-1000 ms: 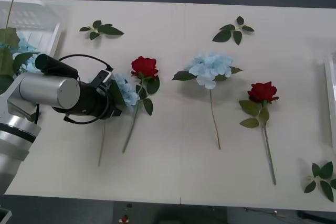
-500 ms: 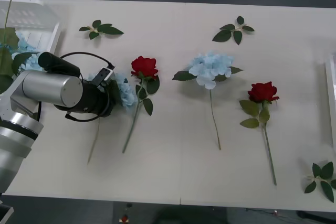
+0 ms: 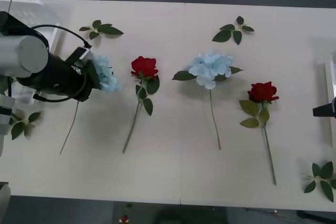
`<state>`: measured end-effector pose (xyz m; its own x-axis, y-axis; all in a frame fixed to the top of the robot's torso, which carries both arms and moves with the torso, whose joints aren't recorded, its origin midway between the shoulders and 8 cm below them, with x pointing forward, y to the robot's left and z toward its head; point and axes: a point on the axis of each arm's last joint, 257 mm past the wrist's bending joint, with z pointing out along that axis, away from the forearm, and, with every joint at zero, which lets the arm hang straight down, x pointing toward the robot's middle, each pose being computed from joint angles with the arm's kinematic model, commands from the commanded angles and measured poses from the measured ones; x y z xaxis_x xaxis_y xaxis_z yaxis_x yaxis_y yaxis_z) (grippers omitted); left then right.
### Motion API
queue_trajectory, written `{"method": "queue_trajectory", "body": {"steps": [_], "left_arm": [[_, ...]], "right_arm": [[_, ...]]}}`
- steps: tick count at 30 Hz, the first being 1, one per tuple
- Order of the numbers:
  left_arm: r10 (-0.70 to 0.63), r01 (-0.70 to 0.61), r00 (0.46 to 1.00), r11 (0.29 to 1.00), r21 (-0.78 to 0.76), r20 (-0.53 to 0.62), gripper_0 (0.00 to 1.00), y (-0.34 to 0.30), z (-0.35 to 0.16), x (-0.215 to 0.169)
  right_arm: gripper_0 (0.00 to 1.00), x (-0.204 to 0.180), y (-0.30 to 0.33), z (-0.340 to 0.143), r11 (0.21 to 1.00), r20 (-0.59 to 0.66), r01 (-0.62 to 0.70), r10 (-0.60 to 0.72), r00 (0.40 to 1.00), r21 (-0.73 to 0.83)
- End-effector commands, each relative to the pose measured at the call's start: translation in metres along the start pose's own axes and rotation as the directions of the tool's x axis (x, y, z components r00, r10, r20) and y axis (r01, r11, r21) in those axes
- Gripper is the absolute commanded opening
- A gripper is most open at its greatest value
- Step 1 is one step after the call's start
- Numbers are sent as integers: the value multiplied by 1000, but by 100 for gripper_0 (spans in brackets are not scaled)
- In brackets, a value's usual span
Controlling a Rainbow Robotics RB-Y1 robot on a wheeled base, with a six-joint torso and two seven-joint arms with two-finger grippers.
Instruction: Put the red flowers into the right box and the blue flowers into the left box
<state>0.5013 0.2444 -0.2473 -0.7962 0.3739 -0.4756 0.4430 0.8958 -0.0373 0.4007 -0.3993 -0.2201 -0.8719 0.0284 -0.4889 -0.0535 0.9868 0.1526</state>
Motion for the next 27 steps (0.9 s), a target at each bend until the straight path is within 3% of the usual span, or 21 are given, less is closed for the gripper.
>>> {"method": "queue_trajectory", "body": {"steps": [1,4,7,11,15,23,27], "left_arm": [[107,-106,993,994,-18,57,0,-9,-74,-25],[157,-153,986,986,-67,61,0,-6,-120,-19],[217,-178,957,962,-206,190,0,21,-179,-38],[313,-235,928,913,-335,203,0,67,-224,-33],[344,-280,931,886,-370,119,0,119,-236,-9],[301,-337,941,878,-340,-156,0,191,-206,61],[258,-330,939,861,-386,-228,0,224,-192,73]], "right_arm": [[97,-13,36,8,999,39,-11,13,999,-48],[97,-14,53,21,997,53,2,2,999,-74],[97,-17,63,33,996,70,24,-18,997,-85],[97,-20,73,44,994,82,46,-38,996,-94],[97,-25,82,55,993,104,62,-52,993,-104],[97,-27,82,85,992,147,73,-57,988,-105],[97,-26,77,97,992,164,82,-66,984,-95]]}}
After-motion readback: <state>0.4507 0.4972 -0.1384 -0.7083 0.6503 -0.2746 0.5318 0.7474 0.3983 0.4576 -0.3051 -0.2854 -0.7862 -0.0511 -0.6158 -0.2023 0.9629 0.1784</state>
